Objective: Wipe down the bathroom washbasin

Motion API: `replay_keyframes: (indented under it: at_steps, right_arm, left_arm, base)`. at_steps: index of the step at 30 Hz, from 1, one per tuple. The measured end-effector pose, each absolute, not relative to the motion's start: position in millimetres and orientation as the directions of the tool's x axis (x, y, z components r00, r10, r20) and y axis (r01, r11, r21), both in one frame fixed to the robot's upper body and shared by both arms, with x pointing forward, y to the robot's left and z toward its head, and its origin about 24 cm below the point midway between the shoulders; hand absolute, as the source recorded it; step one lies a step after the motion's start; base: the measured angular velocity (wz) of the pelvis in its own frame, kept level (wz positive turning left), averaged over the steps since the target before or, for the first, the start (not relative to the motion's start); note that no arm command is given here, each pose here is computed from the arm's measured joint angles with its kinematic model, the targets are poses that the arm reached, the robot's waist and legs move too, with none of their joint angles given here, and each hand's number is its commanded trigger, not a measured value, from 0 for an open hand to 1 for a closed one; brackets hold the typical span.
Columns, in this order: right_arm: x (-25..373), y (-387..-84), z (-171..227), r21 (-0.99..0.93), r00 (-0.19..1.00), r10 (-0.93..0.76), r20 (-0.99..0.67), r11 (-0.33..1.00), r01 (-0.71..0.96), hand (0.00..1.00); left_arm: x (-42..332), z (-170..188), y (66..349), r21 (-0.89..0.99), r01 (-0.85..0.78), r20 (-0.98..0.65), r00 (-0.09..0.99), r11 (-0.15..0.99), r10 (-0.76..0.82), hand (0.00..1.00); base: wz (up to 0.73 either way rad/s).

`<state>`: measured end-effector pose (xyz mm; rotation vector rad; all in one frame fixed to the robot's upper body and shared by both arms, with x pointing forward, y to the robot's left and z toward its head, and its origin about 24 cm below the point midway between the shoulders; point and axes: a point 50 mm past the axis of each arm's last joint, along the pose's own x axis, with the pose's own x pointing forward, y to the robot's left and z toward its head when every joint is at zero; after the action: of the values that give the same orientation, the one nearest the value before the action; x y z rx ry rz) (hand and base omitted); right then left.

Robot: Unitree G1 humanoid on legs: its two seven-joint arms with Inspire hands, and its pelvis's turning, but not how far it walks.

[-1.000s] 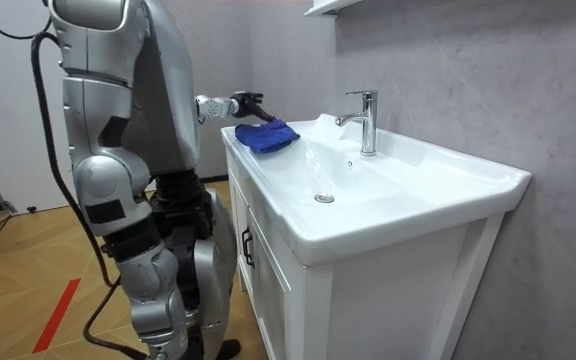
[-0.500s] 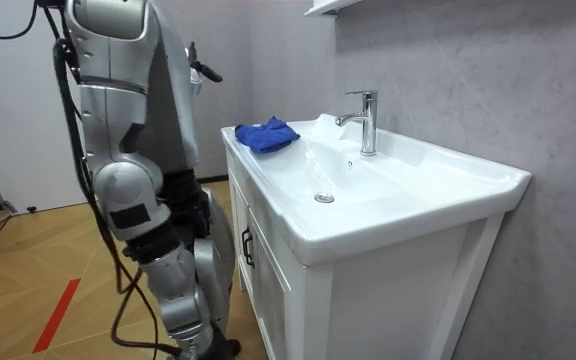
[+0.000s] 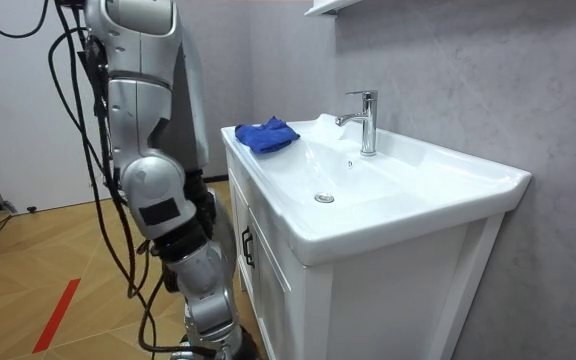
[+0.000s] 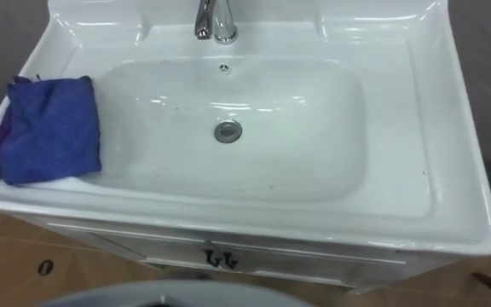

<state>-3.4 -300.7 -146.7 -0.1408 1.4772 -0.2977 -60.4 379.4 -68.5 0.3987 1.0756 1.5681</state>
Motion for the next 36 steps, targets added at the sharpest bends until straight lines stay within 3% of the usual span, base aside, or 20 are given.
replay_keyframes:
  at_steps: [2, 5, 13, 18, 23, 29, 36]
  right_arm:
    - [-0.4, -302.8, -146.1, -0.278, 0.066, -0.284, -0.956, 0.956, 0.094, 0.0]
    - [0.7, -303.2, -146.0, -0.275, 0.068, -0.28, -0.958, 0.959, 0.071, 0.0]
    - [-3.2, -302.9, -147.7, -0.269, 0.037, -0.272, -0.962, 0.961, 0.067, 0.0]
    - [-9.4, -302.1, -148.1, -0.267, 0.026, -0.269, -0.963, 0.961, 0.067, 0.0]
    - [-9.6, -301.0, -148.5, -0.251, 0.047, -0.255, -0.966, 0.966, 0.065, 0.0]
    - [-9.7, -296.6, -150.2, -0.235, 0.053, -0.238, -0.97, 0.97, 0.065, 0.0]
    - [-6.1, -288.1, -153.3, -0.213, 0.062, -0.215, -0.975, 0.976, 0.04, 0.0]
  left_arm:
    - [-88.5, -87.9, 357.6, 0.839, -0.533, -0.366, -0.399, 0.112, 0.841, 0.0]
    - [-111.6, -102.3, 331.8, 0.856, -0.469, -0.44, -0.436, 0.219, 0.785, 0.0]
    - [-119.1, -116.8, 311.6, 0.829, -0.427, -0.538, -0.436, 0.361, 0.721, 0.0]
    - [-90.2, -123.7, 313.9, 0.791, -0.444, -0.582, -0.329, 0.422, 0.744, 0.0]
    - [-45.3, -128.0, 317.8, 0.748, -0.402, -0.61, -0.1, 0.529, 0.786, 0.0]
    - [-10.6, -133.4, 308.4, 0.719, -0.264, -0.643, 0.1, 0.643, 0.759, 0.0]
    - [-5.6, -142.8, 288.1, 0.655, -0.202, -0.714, 0.149, 0.728, 0.684, 0.0]
  base:
    - [0.08]
    - [0.02]
    - [0.11]
    - [0.0]
    - [-0.04]
    - [-0.06]
    - [-0.13]
